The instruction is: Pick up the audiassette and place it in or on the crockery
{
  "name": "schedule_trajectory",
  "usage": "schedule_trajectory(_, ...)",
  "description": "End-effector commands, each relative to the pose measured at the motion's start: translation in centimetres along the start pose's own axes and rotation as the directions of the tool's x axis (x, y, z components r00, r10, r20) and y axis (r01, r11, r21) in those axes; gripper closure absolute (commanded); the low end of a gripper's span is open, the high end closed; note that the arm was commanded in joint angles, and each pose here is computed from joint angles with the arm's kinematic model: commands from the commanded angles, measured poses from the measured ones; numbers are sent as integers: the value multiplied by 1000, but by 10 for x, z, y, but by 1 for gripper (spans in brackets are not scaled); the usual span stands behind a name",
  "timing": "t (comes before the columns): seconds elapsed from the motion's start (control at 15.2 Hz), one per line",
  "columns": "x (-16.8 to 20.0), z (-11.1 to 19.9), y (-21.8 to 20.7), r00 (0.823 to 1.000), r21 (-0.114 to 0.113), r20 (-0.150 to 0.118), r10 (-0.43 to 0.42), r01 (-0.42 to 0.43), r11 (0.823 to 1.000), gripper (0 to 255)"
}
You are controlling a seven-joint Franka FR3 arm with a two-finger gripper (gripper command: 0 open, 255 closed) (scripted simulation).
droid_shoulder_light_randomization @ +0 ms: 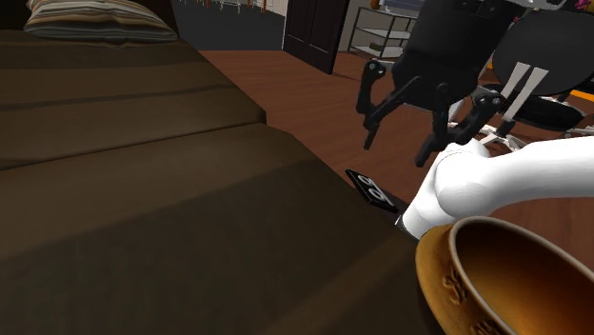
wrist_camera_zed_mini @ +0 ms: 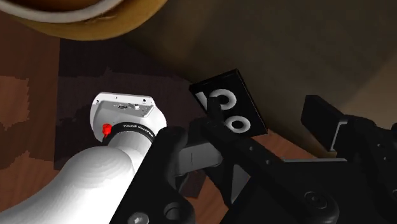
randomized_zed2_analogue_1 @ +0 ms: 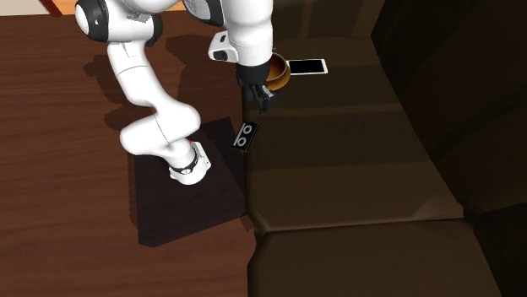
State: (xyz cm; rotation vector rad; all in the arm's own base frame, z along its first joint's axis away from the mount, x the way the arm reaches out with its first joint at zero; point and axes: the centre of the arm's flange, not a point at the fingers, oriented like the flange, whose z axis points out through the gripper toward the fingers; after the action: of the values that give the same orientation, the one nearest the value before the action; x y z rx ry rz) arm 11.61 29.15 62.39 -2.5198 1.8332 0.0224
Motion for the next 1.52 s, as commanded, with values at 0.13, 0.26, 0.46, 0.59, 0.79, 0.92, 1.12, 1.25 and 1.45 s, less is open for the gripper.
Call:
schedule_trajectory(0.13,53,36,30,979,140,128,-158,140,980,0)
schedule_trajectory(0.26,83,61,41,949,224,189,-251,207,952,0)
schedule_trajectory(0.46,108,93,46,910,307,238,-340,261,915,0)
schedule_trajectory(0.59,104,102,44,910,307,238,-340,261,915,0)
schedule_trajectory(0.79,99,117,40,910,307,238,-340,261,915,0)
schedule_trajectory(0.92,96,125,39,910,307,238,-340,261,915,0)
schedule_trajectory(1.12,96,125,39,910,307,238,-340,261,915,0)
schedule_trajectory(1.25,96,125,39,910,307,238,-340,261,915,0)
schedule_trajectory(1.45,97,125,39,910,307,238,-340,261,915,0)
